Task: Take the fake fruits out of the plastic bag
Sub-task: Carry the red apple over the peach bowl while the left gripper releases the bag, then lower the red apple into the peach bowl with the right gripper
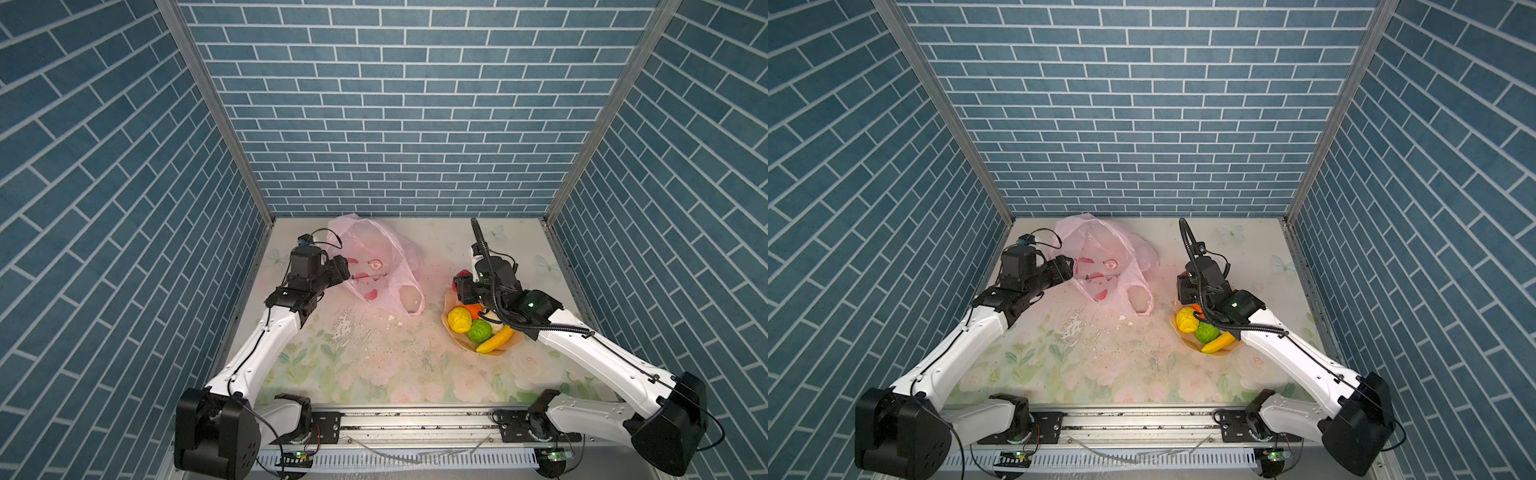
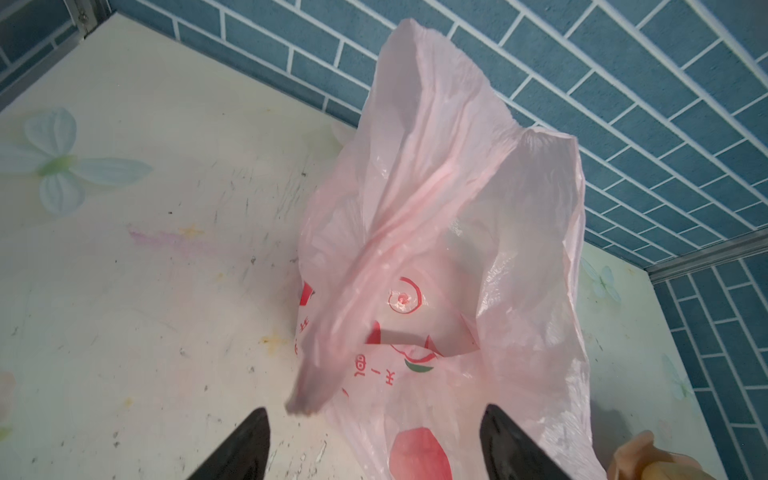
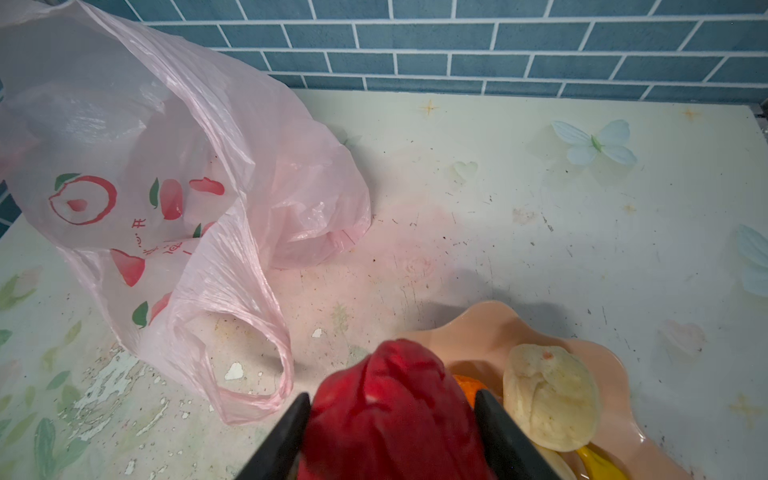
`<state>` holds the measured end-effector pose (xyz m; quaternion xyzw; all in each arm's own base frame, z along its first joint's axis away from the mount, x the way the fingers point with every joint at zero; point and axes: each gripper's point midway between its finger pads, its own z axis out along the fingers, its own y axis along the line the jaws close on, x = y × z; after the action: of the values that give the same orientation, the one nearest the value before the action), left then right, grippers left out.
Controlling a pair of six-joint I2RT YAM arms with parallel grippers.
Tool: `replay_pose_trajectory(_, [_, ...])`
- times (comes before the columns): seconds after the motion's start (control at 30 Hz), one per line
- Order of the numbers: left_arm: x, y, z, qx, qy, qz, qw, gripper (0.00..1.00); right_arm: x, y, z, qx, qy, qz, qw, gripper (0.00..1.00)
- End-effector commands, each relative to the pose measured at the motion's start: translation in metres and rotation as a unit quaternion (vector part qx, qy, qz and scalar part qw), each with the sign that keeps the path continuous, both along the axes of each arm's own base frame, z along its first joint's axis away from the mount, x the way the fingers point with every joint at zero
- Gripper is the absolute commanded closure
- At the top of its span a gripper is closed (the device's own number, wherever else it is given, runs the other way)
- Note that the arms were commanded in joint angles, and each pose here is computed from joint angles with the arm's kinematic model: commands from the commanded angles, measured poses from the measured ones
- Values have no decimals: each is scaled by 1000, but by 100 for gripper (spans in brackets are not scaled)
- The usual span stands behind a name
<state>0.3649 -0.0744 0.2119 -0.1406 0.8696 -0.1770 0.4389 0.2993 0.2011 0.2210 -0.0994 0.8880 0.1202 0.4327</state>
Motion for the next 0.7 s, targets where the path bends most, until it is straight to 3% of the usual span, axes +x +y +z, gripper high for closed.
replay_pose_trajectory(0.0, [-18, -3, 24, 5, 11, -26, 1000, 14, 2, -5, -16, 4, 21, -10, 1000, 91])
replay_pose_trajectory(0.2, [-35, -13, 55, 17, -3, -83, 996, 7, 5, -16, -23, -5, 35, -25, 999, 91])
replay_pose_trajectory(0.43, [-48, -9, 41, 34, -27, -76, 996, 5, 13, -23, -36, -11, 59, -43, 997, 91])
replay_pose_trajectory(0.57, [-58, -11, 50, 83, -42, -97, 991, 4, 16, -21, -46, -18, 76, -46, 996, 91])
replay_pose_trajectory(0.67, [-62, -14, 53, 75, -53, -102, 991, 3, 19, -22, -54, -26, 88, -52, 994, 91])
